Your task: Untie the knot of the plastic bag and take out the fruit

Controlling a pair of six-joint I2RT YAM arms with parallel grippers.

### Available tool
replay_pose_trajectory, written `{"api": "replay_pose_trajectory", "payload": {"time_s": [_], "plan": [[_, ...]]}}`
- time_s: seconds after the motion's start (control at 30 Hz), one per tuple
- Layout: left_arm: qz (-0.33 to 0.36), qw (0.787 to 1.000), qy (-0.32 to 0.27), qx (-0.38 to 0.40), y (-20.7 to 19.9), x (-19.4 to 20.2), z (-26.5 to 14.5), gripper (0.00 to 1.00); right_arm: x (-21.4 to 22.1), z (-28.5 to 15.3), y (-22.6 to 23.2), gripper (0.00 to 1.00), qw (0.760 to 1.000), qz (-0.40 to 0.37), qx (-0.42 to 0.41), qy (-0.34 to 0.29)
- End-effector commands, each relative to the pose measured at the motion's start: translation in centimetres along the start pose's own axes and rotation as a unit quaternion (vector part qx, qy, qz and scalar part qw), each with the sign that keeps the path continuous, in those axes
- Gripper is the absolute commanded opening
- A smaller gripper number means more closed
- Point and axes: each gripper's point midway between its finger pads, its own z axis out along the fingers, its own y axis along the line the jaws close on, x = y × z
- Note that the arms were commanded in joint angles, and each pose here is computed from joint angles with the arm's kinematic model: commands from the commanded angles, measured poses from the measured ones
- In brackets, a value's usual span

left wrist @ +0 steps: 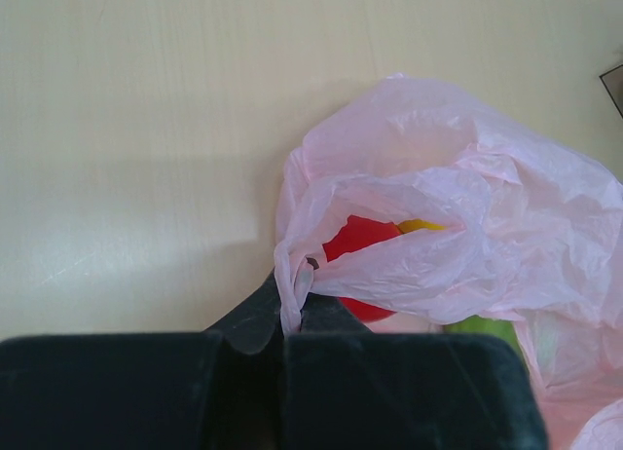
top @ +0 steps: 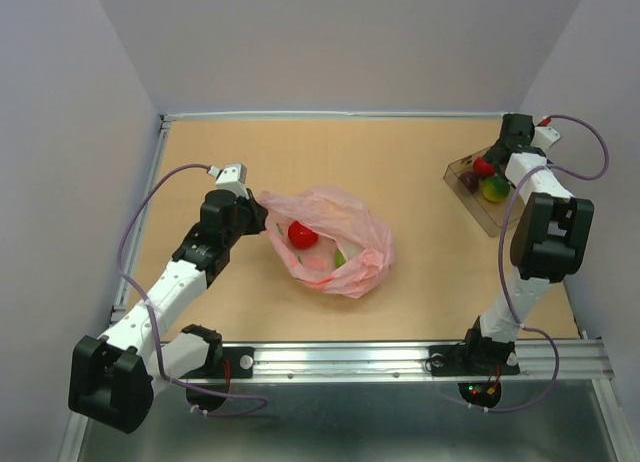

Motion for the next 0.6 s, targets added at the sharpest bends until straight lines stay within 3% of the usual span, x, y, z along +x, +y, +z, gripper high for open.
{"api": "replay_pose_trajectory", "payload": {"time_s": [0.0,0.17,0.3,0.43,0.57], "plan": [[0.006,1.0,-0.019,0.022,-0.8,-1.0,0.2,0.0,-3.7,-2.2,1.0,1.0,0.998,0.037,-0.035,-0.038],[0.005,1.0,-0.014,0.024,-0.9,-0.7,0.3,0.0,-2.5,-8.3,4.3,1.0,0.992,-0.012,-0.121,-0.041],[0.006,1.0,-0.013,0.022,-0.8,-0.7,0.4,0.0,1.3,-15.9,9.3,1.0,0.966,-0.105,-0.231,-0.043],[0.007,1.0,-0.01,0.023,-0.8,-0.5,0.5,0.0,6.9,-24.9,13.1,0.94,0.914,-0.185,-0.36,-0.029],[0.006,1.0,-0.009,0.018,-0.6,-0.4,0.7,0.0,15.0,-35.6,15.0,0.92,0.825,-0.281,-0.491,-0.008]]}}
